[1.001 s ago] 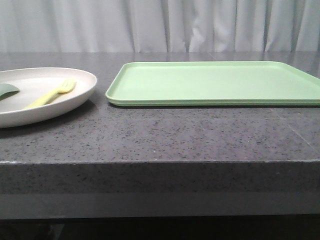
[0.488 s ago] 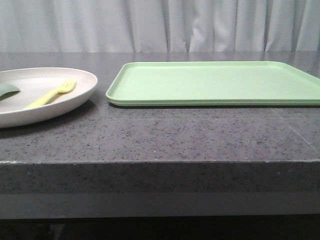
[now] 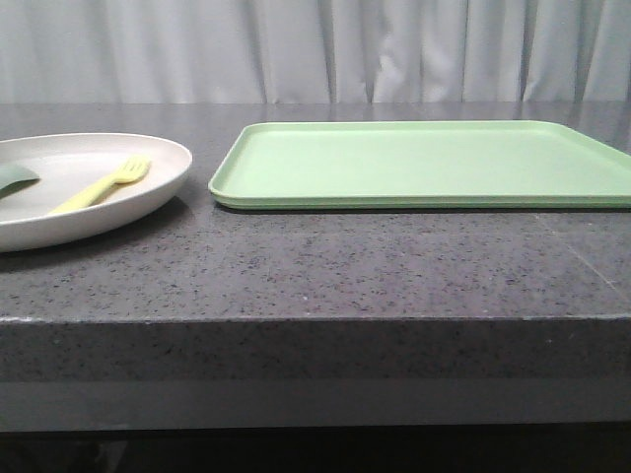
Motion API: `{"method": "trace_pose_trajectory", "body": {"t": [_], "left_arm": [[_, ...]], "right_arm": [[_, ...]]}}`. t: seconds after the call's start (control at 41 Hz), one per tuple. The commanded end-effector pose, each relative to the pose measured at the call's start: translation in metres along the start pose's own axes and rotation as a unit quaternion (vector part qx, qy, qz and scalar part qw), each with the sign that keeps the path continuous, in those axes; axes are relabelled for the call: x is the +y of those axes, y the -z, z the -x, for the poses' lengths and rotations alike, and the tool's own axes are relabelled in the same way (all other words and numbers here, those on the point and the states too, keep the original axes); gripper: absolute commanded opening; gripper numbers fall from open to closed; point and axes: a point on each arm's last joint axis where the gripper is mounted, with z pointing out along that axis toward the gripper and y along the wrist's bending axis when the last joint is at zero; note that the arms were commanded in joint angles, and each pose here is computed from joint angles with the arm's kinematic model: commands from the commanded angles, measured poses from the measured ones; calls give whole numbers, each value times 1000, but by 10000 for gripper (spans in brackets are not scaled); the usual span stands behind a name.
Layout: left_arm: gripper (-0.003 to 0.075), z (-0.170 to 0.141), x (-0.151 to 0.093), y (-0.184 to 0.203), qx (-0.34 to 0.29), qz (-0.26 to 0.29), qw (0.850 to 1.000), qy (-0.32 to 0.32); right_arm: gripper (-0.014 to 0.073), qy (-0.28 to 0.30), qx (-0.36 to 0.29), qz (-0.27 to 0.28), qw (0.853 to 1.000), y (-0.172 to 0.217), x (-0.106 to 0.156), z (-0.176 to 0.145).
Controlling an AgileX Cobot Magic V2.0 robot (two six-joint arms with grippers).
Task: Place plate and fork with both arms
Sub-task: 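Grasp the cream plate's rim with the left gripper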
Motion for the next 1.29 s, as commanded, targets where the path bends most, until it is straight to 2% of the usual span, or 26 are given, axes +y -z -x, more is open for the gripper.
{"method": "trace_pose_trajectory", "body": {"t": [0.0,0.122,0.195,0.488,0.635,0.879,1.05,1.27], "left_arm": [[590,5,0,16,-31,-4,999,6],[575,5,0,16,-31,-4,999,6],[522,5,0,16,-31,-4,999,6],[115,5,0,16,-32,-4,999,6],[-17,5,0,16,-33,-4,999,6],[-18,6,3,20,-44,-18,999,14],[-18,7,23,37,-85,-90,990,65],[-18,10,43,54,-135,-174,966,133]], "right_arm": [[634,0,-51,-1,999,2,1,17],[634,0,-51,-1,999,2,1,17],[634,0,-51,-1,999,2,1,17],[634,0,-51,-1,999,2,1,17],[634,0,-51,-1,999,2,1,17],[634,0,-51,-1,999,2,1,17],[634,0,-51,-1,999,2,1,17],[634,0,-51,-1,999,2,1,17]]}}
